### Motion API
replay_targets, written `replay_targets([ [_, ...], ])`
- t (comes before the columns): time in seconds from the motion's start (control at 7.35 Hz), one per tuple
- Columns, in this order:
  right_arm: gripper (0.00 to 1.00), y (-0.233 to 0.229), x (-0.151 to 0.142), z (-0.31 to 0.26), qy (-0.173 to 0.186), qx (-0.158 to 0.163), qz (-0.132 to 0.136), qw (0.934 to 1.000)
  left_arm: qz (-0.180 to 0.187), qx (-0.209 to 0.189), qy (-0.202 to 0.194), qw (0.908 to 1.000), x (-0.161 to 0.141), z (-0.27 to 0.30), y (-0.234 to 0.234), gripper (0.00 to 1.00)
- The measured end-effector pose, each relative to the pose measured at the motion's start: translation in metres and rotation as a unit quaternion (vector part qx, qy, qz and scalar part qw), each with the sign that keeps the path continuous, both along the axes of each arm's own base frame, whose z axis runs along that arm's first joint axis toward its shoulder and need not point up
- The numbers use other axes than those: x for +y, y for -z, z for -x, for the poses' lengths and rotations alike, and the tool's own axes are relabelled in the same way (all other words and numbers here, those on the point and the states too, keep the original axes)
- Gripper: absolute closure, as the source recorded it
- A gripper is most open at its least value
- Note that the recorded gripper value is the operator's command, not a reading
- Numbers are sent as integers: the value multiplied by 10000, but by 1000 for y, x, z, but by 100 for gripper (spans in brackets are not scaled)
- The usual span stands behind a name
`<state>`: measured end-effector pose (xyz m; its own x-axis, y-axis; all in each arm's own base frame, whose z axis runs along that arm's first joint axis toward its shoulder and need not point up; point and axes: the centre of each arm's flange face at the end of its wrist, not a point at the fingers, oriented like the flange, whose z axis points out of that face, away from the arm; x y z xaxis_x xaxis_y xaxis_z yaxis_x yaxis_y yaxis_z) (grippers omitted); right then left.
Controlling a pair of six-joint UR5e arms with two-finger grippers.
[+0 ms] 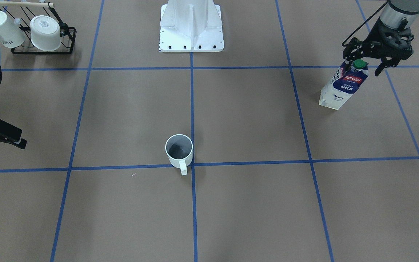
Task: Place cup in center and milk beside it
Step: 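Reach the left gripper down to the milk carton's top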
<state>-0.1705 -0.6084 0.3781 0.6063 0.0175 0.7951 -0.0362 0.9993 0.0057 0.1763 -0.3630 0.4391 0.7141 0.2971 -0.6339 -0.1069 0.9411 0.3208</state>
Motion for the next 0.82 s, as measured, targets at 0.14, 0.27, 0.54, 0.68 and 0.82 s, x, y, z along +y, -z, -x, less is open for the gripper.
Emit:
replay_targets([
  [0.14, 0, 0, 0, 1, 9, 3, -1, 10000, 6, 2, -13, 10000, 0, -1, -2, 2],
  [0.27, 0, 0, 1, 3, 19, 8, -2, 10000, -6, 26, -33, 10000, -1, -4, -5, 2],
  [0.54, 0, 0, 1, 6, 31, 27, -7, 10000, -27, 140, -110, 9998, -2, -10, -15, 39],
  [0.68, 0, 0, 2, 8, 40, 35, -4, 10000, -4, 196, -164, 9997, -1, -12, -16, 82],
  [0.82, 0, 0, 2, 10, 43, 38, -1, 10000, 16, 225, -196, 9996, 0, -13, -17, 100],
])
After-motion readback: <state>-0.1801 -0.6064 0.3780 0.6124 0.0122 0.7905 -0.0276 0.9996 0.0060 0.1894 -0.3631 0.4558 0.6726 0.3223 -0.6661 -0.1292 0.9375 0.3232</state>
